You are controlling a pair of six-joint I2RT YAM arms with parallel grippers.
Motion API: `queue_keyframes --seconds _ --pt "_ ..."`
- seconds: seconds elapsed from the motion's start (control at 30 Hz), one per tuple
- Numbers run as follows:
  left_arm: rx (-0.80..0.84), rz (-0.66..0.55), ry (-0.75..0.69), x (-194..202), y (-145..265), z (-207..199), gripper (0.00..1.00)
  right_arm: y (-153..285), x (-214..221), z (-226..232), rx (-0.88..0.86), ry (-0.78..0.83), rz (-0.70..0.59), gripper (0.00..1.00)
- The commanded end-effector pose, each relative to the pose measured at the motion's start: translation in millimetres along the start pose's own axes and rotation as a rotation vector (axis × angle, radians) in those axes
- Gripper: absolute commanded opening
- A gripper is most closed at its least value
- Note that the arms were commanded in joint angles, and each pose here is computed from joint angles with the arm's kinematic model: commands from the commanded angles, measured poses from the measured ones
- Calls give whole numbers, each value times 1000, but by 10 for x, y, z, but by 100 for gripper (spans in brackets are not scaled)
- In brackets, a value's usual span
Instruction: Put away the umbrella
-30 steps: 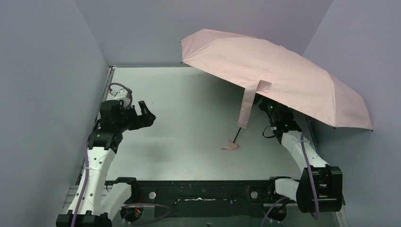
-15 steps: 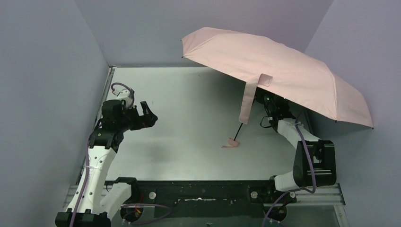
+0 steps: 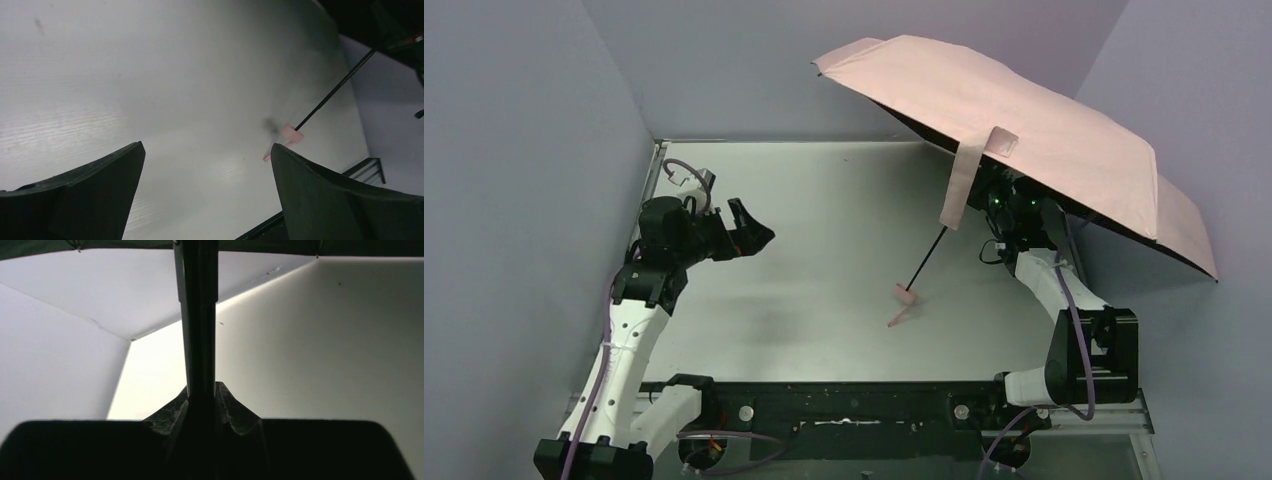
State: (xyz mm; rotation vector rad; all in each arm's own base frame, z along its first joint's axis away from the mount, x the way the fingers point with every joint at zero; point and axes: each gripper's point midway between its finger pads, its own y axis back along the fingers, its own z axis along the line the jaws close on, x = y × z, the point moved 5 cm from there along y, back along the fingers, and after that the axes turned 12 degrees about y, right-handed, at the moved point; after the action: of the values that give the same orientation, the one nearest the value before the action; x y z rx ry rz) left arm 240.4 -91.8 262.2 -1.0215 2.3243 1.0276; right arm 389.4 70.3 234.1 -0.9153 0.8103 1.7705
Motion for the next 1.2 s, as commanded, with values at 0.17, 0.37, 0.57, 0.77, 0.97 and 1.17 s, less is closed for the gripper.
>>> queue_keyframes --seconds 0.17,0.37,0.57,0.77,0.97,1.17 --pt "214 -210 164 -591 271 -365 97 227 -954 971 -231 -34 -205 0" --pt "317 -120 41 -617 340 -636 85 263 -1029 1421 -315 -43 -214 0" --pt "340 -37 -174 -292 338 -1163 83 223 -882 1850 -431 -133 -213 0" --pt "433 12 -183 -24 147 -1446 80 224 -738 2172 -552 -275 -219 0" --pt "495 57 -198 159 -30 -1655 78 203 -522 2457 -661 -372 -180 0" --pt "511 104 -221 281 -166 -1706 76 188 -420 2599 -741 -447 -168 0"
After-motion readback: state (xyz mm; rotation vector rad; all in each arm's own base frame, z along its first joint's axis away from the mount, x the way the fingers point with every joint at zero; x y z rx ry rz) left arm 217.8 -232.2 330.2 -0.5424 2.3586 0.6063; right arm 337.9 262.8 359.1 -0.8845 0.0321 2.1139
